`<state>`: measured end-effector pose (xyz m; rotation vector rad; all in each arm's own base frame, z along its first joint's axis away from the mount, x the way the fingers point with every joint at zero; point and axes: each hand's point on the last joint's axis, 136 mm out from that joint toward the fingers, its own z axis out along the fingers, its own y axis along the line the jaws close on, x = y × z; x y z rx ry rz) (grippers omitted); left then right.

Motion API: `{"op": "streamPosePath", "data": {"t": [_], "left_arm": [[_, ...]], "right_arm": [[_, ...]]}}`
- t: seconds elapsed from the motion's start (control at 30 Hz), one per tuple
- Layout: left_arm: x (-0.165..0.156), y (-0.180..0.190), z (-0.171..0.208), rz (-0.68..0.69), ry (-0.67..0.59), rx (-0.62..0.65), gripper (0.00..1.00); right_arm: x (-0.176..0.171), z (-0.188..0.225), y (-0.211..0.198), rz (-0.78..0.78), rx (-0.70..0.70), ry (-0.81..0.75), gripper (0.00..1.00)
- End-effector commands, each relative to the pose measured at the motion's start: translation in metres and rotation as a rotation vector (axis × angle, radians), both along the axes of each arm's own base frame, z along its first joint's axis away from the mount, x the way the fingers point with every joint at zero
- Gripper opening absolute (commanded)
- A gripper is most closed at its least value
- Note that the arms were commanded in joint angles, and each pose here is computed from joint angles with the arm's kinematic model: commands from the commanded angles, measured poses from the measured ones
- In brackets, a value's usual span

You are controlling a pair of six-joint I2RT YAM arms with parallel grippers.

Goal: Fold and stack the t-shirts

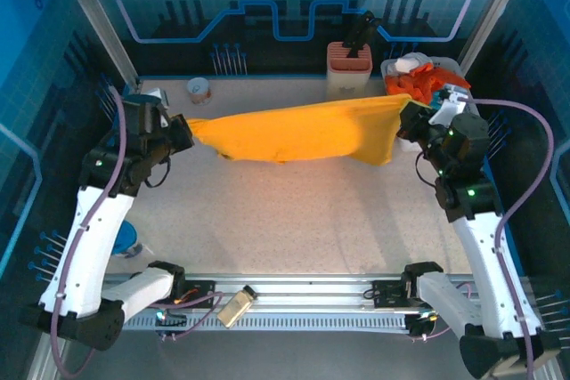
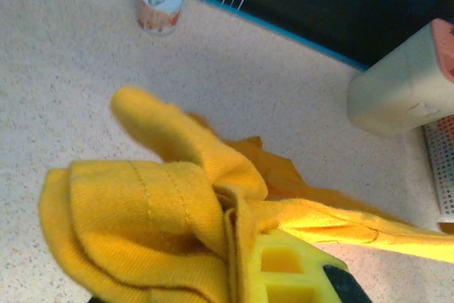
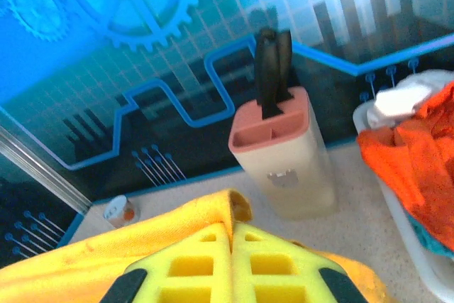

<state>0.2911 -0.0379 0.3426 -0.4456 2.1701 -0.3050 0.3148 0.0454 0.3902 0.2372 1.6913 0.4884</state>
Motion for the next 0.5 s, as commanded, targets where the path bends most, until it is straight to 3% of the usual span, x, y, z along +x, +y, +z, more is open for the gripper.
{"op": "streamPosePath", "data": {"t": [0.0, 0.33, 0.47], "left_arm": [[-0.021, 0.018, 0.045, 0.031, -0.113, 0.085, 0.00], [-0.046, 0.015, 0.134, -0.022, -0.370, 0.069, 0.00], [-0.036, 0.014, 0.145, -0.020, -0.408, 0.081, 0.01]], "right_arm": [[-0.016, 0.041, -0.023, -0.109, 0.001, -0.114, 0.00], [-0.056, 0.099, -0.024, -0.102, 0.039, -0.262, 0.00], [-0.048, 0.097, -0.025, -0.108, 0.045, -0.240, 0.00]]}}
